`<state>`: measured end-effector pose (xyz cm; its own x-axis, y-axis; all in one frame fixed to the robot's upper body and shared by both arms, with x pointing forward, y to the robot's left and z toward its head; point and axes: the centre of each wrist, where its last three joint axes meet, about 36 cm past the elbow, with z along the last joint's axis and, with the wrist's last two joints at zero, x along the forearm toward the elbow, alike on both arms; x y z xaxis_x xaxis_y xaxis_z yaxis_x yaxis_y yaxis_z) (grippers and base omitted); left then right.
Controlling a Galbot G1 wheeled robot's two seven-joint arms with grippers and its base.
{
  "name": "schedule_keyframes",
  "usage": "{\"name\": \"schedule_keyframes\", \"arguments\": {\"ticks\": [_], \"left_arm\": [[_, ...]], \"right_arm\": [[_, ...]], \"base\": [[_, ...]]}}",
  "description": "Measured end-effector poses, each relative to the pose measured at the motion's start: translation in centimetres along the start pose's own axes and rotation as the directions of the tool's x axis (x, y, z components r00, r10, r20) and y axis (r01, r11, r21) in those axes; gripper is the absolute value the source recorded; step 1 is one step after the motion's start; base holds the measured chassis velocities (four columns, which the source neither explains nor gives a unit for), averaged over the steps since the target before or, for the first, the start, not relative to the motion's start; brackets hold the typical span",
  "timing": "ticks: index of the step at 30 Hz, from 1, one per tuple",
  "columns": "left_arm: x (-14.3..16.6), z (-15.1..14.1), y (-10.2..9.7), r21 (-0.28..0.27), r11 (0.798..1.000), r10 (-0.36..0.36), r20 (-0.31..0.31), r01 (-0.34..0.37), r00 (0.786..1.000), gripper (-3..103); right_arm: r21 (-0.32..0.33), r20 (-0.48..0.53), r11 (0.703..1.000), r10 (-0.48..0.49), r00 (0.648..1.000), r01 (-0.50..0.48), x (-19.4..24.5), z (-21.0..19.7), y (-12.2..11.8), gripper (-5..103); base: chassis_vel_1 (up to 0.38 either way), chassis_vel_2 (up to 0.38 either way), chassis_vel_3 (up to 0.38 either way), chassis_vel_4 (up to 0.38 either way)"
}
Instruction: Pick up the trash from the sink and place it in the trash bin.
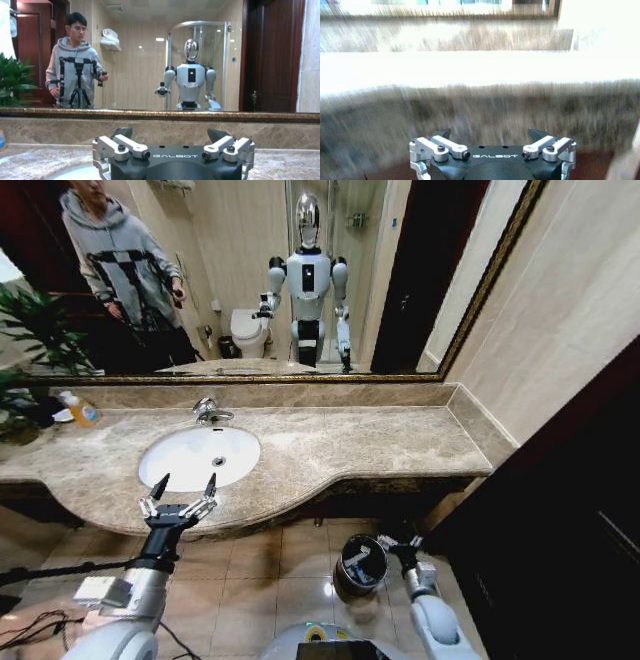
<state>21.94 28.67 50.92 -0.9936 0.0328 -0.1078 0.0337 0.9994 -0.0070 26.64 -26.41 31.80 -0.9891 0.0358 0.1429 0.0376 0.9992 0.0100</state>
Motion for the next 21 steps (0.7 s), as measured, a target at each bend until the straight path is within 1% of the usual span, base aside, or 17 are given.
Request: {"name": "schedule_keyframes", "arguments": {"ticks": [1, 4, 5, 8, 9, 12, 13, 14, 16, 21], "left_arm": [[0.0, 0.0, 0.0, 0.0, 1.0, 0.0, 0.0, 0.0, 1.0, 100], [0.0, 0.0, 0.0, 0.0, 1.0, 0.0, 0.0, 0.0, 1.0, 100], [0.0, 0.0, 0.0, 0.0, 1.0, 0.0, 0.0, 0.0, 1.0, 100], [0.0, 0.0, 0.0, 0.0, 1.0, 0.0, 0.0, 0.0, 1.0, 100], [0.0, 0.0, 0.0, 0.0, 1.0, 0.0, 0.0, 0.0, 1.0, 100], [0.0, 0.0, 0.0, 0.0, 1.0, 0.0, 0.0, 0.0, 1.0, 100], [0.0, 0.0, 0.0, 0.0, 1.0, 0.0, 0.0, 0.0, 1.0, 100], [0.0, 0.0, 0.0, 0.0, 1.0, 0.0, 0.0, 0.0, 1.0, 100], [0.0, 0.0, 0.0, 0.0, 1.0, 0.0, 0.0, 0.0, 1.0, 100], [0.0, 0.0, 0.0, 0.0, 1.0, 0.0, 0.0, 0.0, 1.0, 100]], "right_arm": [[-0.003, 0.036, 1.0, -0.007, 0.999, 0.007, 1.0, -2.0, 0.5, 100], [-0.004, 0.1, 1.0, -0.018, 0.995, 0.018, 2.9, -5.7, 1.5, 100], [-0.004, 0.1, 1.0, -0.018, 0.995, 0.018, 2.9, -5.7, 1.5, 100], [-0.007, 0.142, 0.999, -0.029, 0.989, 0.031, 4.0, -7.8, 2.3, 100], [-0.007, 0.142, 0.999, -0.029, 0.989, 0.031, 4.0, -7.8, 2.3, 100], [-0.004, 0.191, 0.999, -0.045, 0.981, 0.047, 4.9, -10.4, 3.1, 100], [-0.004, 0.191, 0.999, -0.045, 0.981, 0.047, 4.9, -10.4, 3.1, 100], [-0.004, 0.213, 0.999, -0.051, 0.976, 0.053, 5.3, -11.6, 3.4, 100], [-0.004, 0.226, 0.998, -0.058, 0.972, 0.06, 5.7, -12.6, 3.7, 100], [0.005, 0.233, 0.998, -0.069, 0.97, 0.069, 6.2, -13.4, 4.0, 100]], "base": [[0.0, 0.0, 0.0, 0.0], [0.0, 0.0, 0.0, 0.0], [0.0, 0.0, 0.0, 0.0], [0.0, 0.0, 0.0, 0.0], [0.0, 0.0, 0.0, 0.0], [0.0, 0.0, 0.0, 0.0], [0.0, 0.0, 0.0, 0.0], [0.0, 0.0, 0.0, 0.0], [0.0, 0.0, 0.0, 0.0], [0.0, 0.0, 0.0, 0.0]]}}
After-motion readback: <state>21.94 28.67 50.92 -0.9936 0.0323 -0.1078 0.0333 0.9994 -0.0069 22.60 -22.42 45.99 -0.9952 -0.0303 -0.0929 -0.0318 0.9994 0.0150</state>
